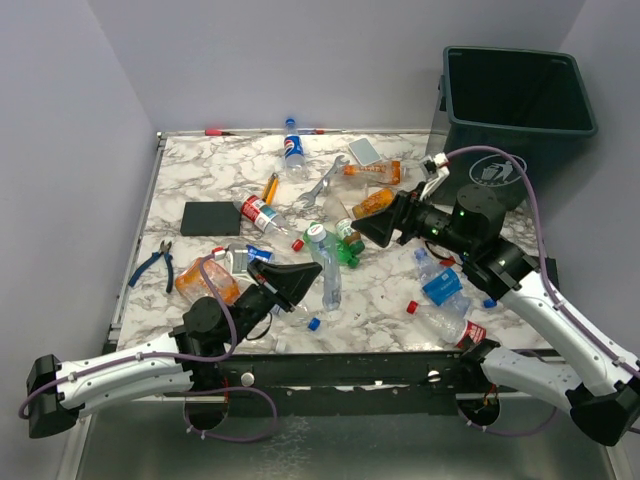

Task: Put the plastic bottles in the bin
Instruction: Place the plastic bottle in the trash bin.

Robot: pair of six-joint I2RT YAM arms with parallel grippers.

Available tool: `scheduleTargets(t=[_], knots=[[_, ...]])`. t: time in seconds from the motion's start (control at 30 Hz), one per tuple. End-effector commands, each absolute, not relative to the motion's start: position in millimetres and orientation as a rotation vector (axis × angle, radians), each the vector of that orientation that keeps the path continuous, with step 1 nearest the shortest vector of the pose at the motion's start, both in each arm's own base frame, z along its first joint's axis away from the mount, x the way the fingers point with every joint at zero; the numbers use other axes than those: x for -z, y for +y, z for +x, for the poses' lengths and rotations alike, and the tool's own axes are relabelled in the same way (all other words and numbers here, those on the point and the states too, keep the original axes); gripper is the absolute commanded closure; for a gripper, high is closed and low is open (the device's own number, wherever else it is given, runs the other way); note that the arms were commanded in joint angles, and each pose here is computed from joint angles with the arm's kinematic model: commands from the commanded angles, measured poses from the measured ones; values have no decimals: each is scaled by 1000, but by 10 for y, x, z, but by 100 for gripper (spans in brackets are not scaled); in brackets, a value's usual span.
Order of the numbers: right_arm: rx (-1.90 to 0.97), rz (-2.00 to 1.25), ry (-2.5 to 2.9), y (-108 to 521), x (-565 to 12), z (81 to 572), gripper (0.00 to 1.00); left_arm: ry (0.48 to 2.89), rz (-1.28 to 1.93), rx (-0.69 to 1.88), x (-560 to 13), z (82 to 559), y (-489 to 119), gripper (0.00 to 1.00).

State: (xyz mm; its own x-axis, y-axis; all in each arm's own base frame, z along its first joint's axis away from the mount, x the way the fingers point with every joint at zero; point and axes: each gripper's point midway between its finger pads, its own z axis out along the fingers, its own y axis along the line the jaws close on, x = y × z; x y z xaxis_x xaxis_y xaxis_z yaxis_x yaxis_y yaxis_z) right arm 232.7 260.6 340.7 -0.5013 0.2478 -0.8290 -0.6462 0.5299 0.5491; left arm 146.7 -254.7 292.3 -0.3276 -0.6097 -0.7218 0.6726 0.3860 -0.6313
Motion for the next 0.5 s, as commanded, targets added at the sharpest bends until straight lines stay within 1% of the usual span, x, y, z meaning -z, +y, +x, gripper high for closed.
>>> scheduleTargets(t=[0.0,0.23,0.33,0.47], knots=[[-1247,-358,1735,2761,-3472,2204,15,1412,52,1251,-2857,1514,-2500,100],[-1276,-416,1733,3035,-3444,2121,15,1410,66,1259,-2872,1495,-2514,100],[-1316,-431,1672,3124,-3541,2088,15,1415,75,1255,-2873,1493,-2520,100],[-1281,-475,1691,3280,-3539,2092,15,1430,97,1240,-2871,1489,-2539,100]])
